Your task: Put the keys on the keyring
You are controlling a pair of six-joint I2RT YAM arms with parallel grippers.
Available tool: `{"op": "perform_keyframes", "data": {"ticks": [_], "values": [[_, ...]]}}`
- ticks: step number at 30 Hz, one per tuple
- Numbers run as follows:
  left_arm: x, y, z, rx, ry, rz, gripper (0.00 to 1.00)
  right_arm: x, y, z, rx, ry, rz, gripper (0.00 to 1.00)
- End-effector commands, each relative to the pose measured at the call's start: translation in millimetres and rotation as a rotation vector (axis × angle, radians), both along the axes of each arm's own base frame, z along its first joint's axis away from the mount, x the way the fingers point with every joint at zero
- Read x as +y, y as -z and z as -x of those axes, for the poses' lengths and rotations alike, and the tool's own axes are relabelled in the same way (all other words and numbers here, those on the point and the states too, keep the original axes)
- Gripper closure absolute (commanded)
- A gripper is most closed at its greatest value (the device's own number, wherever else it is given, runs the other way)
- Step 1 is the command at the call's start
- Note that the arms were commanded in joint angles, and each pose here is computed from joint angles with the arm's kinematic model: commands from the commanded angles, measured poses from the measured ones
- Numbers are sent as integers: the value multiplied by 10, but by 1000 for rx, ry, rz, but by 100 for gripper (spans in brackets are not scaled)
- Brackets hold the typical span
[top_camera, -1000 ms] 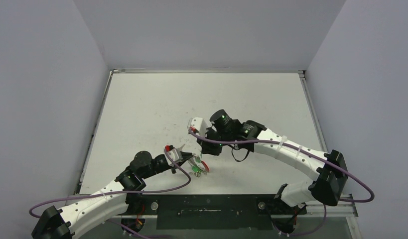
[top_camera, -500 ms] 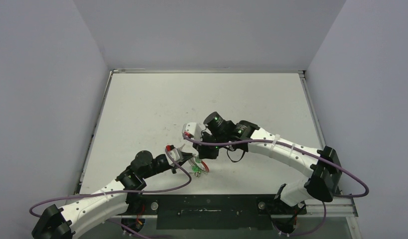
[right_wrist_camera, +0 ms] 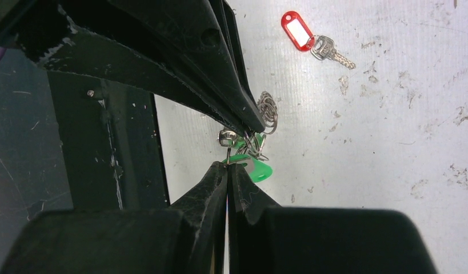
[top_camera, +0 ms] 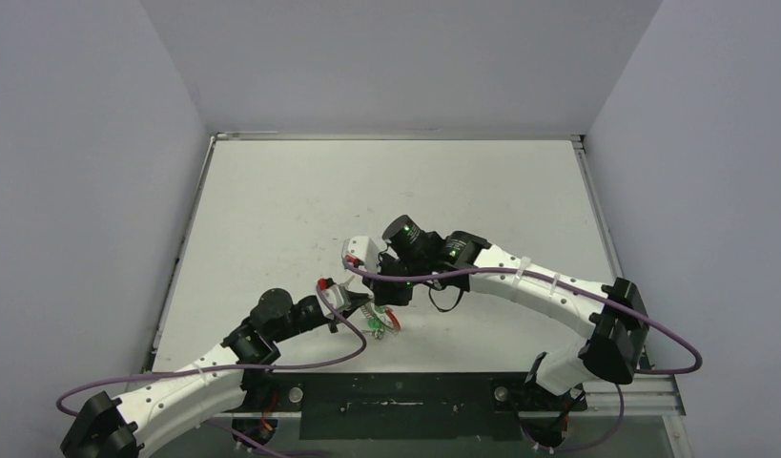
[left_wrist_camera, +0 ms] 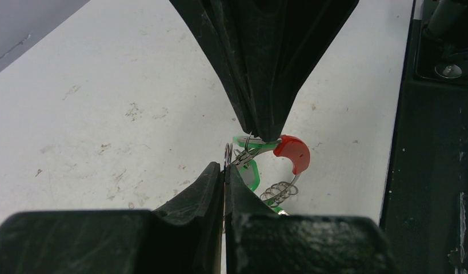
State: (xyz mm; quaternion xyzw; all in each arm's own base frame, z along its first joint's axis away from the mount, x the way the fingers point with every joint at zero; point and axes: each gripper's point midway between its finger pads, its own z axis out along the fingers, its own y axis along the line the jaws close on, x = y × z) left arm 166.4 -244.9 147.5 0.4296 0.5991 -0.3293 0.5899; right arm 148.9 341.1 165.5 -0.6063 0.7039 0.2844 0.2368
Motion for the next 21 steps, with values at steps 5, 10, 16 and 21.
{"op": "perform_keyframes", "data": {"ticks": [5, 10, 16, 21], "values": [[-91, -413, -10, -82, 30, 84, 100, 173, -114, -137, -49, 17, -31, 100], [-93, -404, -7, -79, 31, 83, 100, 200, -104, -164, -53, 30, -35, 100], [-95, -398, -5, -76, 33, 83, 100, 218, -106, -190, -64, 47, -38, 100], [-93, -393, -9, -75, 31, 82, 100, 248, -158, -184, -70, 40, -60, 100]]}}
